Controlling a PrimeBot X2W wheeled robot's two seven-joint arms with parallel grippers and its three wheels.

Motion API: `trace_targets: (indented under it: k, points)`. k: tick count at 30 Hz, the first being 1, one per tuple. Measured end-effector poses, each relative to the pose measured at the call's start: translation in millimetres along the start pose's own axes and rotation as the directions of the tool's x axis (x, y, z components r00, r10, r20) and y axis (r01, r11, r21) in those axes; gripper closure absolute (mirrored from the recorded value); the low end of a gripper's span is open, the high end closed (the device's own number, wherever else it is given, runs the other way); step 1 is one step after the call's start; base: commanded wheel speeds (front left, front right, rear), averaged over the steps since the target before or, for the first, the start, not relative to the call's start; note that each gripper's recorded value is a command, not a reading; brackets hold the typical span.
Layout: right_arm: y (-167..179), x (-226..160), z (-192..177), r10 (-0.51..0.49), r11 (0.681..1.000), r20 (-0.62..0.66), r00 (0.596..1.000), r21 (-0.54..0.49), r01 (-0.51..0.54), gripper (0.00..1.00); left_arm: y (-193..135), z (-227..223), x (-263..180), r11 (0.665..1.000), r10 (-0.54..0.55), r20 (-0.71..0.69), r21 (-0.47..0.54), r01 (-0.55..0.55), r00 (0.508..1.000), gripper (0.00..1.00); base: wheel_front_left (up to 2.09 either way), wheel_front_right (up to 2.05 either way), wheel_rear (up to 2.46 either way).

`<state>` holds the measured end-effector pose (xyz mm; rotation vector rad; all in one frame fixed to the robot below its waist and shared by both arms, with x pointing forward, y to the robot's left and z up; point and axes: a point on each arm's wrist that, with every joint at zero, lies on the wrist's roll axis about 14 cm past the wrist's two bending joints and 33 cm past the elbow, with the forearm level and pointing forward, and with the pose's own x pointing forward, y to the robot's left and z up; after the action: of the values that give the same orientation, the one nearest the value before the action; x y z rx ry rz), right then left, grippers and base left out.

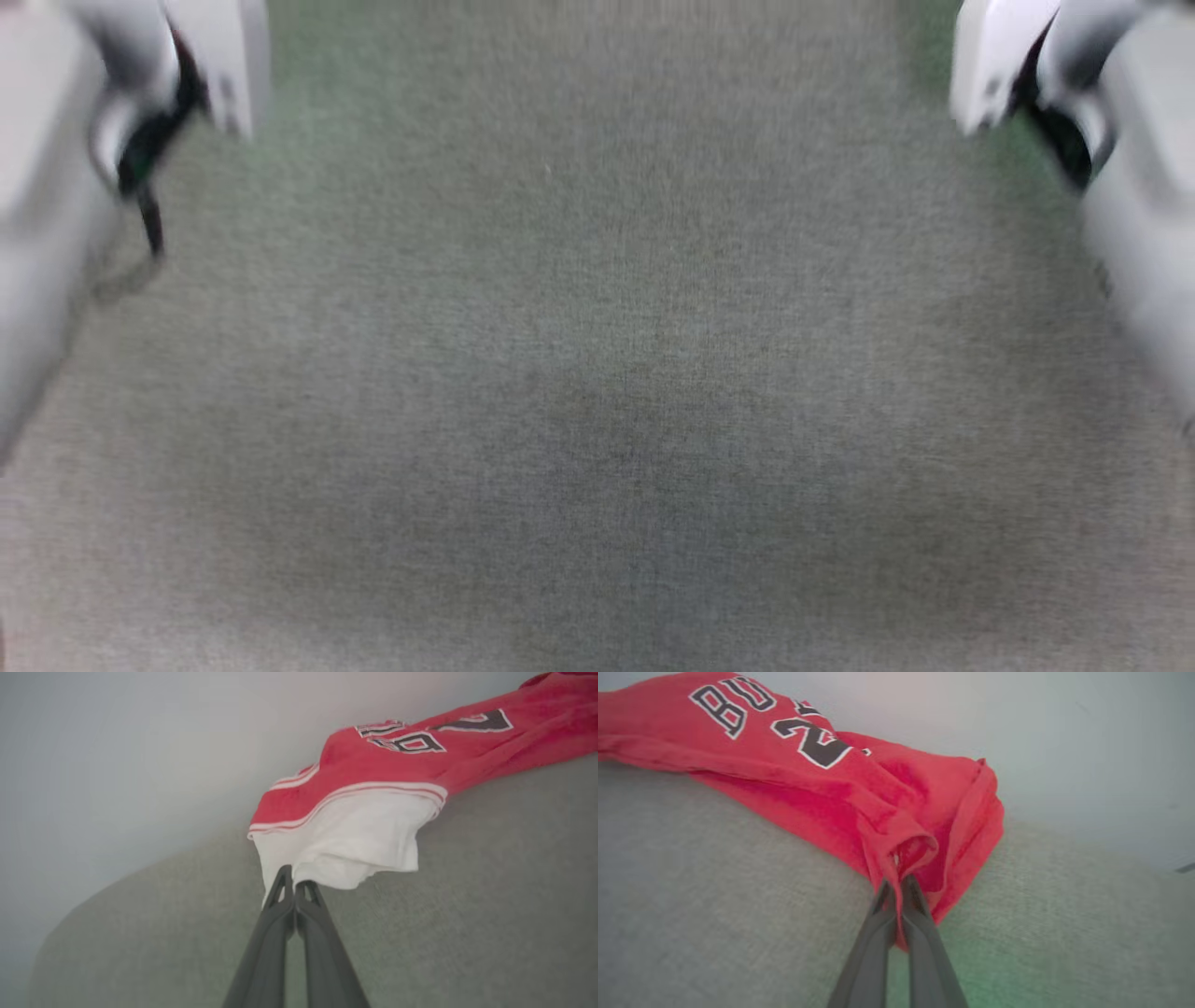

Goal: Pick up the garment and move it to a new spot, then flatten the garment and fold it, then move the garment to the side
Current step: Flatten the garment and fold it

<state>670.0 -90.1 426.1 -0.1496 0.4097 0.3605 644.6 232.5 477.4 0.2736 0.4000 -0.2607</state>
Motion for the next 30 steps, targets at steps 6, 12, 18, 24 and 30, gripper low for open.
trace_targets:
  k: [6, 12, 18, 24, 30]
  points:
    - [13.1, -50.1, -30.1, 0.080, 0.993, -0.153, 0.985, 0.093, -0.067, 1.00, -23.4, -41.9, -52.6, 0.992, -0.093, -0.157, -0.097, 0.079, 0.983, 1.00, 0.00, 0.00, 0.00]
    - [9.2, -118.0, -64.9, 0.146, 0.982, -0.293, 0.945, 0.158, -0.103, 1.00, -43.3, -66.2, -110.3, 0.983, -0.146, -0.246, -0.142, 0.113, 0.958, 1.00, 0.00, 0.00, 0.00]
    - [1.7, -185.6, -95.4, 0.174, 0.974, -0.393, 0.903, 0.202, -0.100, 1.00, -62.4, -89.3, -177.7, 0.977, -0.147, -0.323, -0.193, 0.087, 0.935, 1.00, 0.00, 0.00, 0.00]
    - [-5.9, -244.1, -126.6, 0.176, 0.968, -0.476, 0.862, 0.241, -0.065, 1.00, -99.1, -106.1, -243.9, 0.962, -0.183, -0.378, -0.260, 0.085, 0.907, 1.00, 0.00, 0.00, 0.00]
    - [4.4, -289.1, -162.4, 0.223, 0.949, -0.560, 0.798, 0.313, -0.045, 1.00, -132.3, -133.7, -295.0, 0.940, -0.226, -0.485, -0.335, 0.059, 0.845, 1.00, 0.00, 0.00, 0.00]
